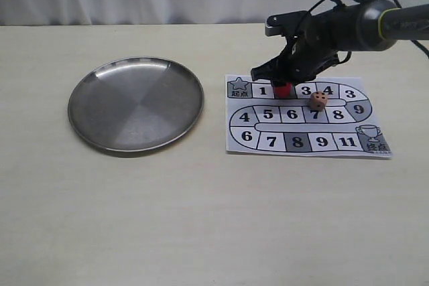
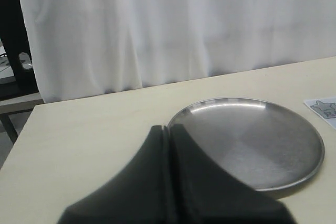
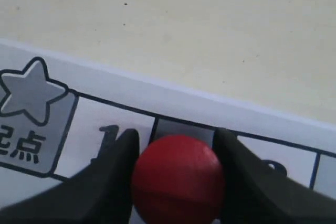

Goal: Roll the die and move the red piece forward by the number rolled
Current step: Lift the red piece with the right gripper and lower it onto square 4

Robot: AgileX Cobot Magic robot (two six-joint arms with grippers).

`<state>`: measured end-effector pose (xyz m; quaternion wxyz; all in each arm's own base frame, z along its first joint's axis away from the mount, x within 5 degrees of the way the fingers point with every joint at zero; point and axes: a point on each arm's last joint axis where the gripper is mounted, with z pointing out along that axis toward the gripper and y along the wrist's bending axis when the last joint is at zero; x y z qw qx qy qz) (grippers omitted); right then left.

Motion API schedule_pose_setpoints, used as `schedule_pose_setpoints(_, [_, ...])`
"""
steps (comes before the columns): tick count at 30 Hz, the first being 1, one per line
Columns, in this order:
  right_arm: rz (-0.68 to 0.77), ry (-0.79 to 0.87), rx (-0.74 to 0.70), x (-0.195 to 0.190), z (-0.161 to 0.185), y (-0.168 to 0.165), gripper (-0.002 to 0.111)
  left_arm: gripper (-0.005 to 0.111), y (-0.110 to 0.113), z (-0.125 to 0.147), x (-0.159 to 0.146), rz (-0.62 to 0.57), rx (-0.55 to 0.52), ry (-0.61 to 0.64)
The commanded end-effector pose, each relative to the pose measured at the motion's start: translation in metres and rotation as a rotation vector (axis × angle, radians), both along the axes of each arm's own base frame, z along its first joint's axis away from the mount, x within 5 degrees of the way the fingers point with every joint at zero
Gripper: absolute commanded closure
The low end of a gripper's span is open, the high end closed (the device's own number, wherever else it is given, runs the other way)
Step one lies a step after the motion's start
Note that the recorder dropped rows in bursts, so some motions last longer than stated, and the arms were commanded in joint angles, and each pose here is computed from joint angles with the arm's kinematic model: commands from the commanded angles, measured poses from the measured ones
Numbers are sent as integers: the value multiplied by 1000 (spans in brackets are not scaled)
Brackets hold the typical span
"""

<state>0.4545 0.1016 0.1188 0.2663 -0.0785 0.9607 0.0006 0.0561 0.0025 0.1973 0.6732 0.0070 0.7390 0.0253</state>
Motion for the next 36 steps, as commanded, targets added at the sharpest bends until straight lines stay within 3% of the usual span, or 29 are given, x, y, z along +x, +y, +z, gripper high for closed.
schedule_pose_setpoints(1, [2,34,-21,-2,-9,-3,104,107,0,0,0,-4,-1,-8])
schedule_pose_setpoints(9, [1,8,-16,-1,5,-3,104,107,0,0,0,-4,-1,-8])
schedule_pose_setpoints(20, [-40,-207,31,-7,104,-24,104,107,0,0,0,-4,-1,-8])
schedule_pose_setpoints(23, [-62,-225,34,-9,114,-33,104,107,0,0,0,-4,-1,-8])
schedule_pose_setpoints(28, [-80,-187,26,-5,98,-40,104,107,0,0,0,-4,-1,-8])
schedule_pose_setpoints(36, [-89,-45,-3,2,33,-44,104,107,0,0,0,-4,-1,-8])
